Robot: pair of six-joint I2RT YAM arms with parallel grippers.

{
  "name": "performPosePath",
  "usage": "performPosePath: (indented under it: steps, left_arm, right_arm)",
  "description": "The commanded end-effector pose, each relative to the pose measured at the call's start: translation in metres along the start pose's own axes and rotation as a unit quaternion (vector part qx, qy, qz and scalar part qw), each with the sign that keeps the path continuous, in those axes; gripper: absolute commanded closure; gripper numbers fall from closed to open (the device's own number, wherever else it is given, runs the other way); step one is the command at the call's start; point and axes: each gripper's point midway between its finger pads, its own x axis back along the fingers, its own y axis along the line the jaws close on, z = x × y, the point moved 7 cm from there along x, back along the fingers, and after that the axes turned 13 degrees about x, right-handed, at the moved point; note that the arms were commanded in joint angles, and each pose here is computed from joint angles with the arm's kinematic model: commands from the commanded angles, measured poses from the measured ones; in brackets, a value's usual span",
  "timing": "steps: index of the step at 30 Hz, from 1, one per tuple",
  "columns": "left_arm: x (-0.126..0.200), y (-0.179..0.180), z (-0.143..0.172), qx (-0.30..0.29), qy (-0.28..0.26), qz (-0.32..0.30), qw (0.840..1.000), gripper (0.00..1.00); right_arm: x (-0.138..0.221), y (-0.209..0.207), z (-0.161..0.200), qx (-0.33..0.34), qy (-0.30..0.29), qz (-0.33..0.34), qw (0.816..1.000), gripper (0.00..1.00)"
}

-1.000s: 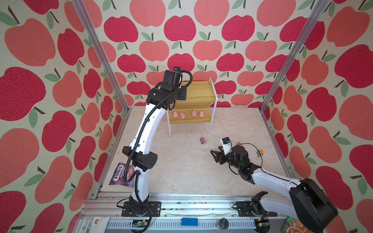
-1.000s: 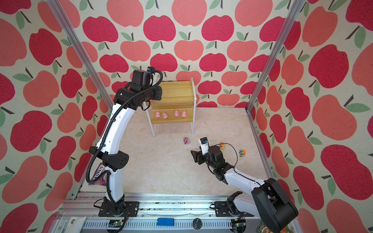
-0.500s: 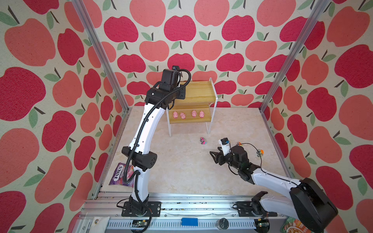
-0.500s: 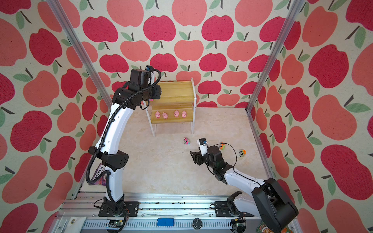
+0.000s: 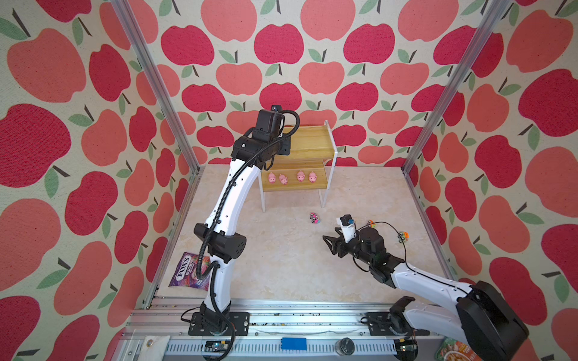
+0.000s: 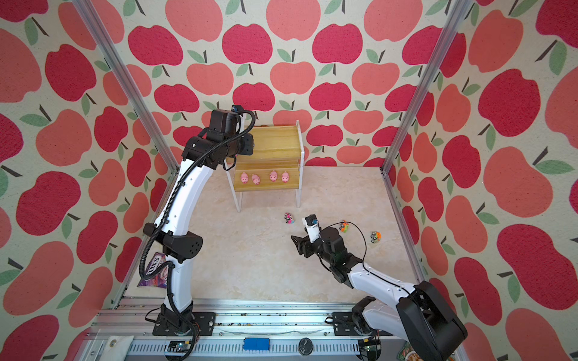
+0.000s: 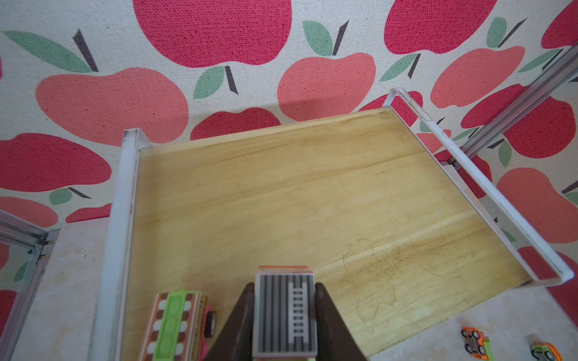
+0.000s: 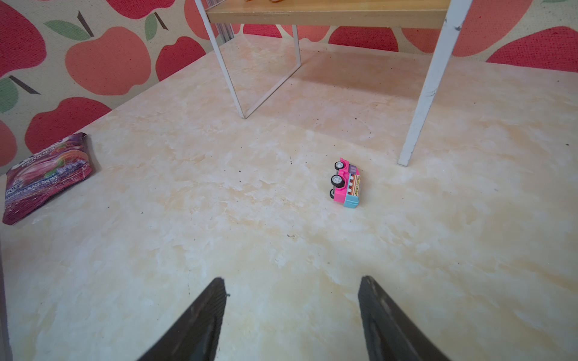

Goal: Organize plastic toys on shelves
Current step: Place the plastic toy on the shelf.

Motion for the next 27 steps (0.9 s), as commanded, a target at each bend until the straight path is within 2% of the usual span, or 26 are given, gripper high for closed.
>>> performPosePath:
  steps: [1,15,20,27]
  left_arm:
    - [-0.008,0.007,-0.002,0.014,-0.006,-0.015,1.000,0.69]
    - [-0.025,0.013,0.004,0.017,0.008,-0.021,1.000,0.65]
    - [-0.027,0.015,0.003,0.018,0.006,-0.020,1.000,0.56]
    - [-0.016,0.008,-0.011,0.012,-0.021,0.010,1.000,0.34]
  right_arm:
    - [0.001,0.001,-0.008,0.015,-0.007,0.000,1.000,0.30]
    - [0.000,0.001,-0.007,0.018,-0.002,0.002,1.000,0.30]
    - [-0.001,0.001,-0.007,0.018,-0.002,0.000,1.000,0.30]
    - [-0.002,0.001,-0.007,0.018,-0.001,-0.001,1.000,0.30]
